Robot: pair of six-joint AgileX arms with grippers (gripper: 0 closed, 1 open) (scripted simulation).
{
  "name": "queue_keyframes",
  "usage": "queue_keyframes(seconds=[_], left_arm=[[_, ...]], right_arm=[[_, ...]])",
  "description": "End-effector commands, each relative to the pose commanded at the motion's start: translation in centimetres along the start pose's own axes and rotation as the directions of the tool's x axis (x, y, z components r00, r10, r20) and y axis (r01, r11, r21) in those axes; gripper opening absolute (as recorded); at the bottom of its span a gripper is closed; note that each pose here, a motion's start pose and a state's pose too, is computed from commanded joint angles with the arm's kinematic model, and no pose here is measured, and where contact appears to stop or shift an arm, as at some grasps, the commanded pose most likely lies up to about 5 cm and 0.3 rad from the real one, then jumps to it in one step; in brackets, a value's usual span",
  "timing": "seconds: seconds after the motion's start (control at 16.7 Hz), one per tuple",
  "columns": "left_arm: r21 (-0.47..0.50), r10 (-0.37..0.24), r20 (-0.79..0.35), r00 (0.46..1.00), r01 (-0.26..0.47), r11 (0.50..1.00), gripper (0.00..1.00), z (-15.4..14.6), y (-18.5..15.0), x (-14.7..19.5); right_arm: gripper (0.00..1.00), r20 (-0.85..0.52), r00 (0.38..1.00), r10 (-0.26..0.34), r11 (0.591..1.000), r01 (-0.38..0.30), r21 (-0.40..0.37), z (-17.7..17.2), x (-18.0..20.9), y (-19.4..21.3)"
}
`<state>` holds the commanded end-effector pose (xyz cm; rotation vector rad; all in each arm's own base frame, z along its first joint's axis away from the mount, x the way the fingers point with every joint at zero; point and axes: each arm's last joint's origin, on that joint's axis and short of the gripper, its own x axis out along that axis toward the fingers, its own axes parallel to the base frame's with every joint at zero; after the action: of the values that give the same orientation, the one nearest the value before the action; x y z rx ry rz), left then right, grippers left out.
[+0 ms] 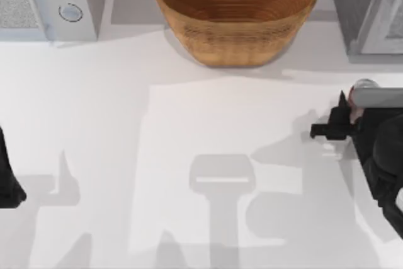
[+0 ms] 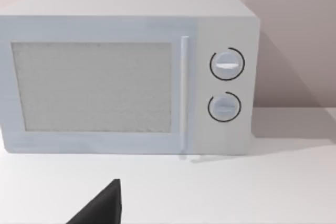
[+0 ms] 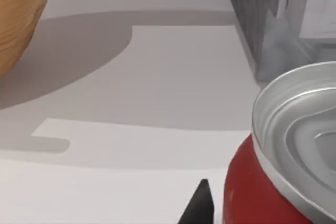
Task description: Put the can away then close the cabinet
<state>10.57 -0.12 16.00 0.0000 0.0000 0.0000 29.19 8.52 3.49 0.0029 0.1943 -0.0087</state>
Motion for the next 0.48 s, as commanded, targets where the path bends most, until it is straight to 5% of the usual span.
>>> queue_keyframes(seconds=[0.48], left_arm=[[0.0,0.0,0.0,1.0,0.0,1.0,1.0,0.0,0.0,0.0]], right_arm=[[0.0,0.012,1.0,0.008,1.0,-0.008,0.003,2.3,0.3,0.4]])
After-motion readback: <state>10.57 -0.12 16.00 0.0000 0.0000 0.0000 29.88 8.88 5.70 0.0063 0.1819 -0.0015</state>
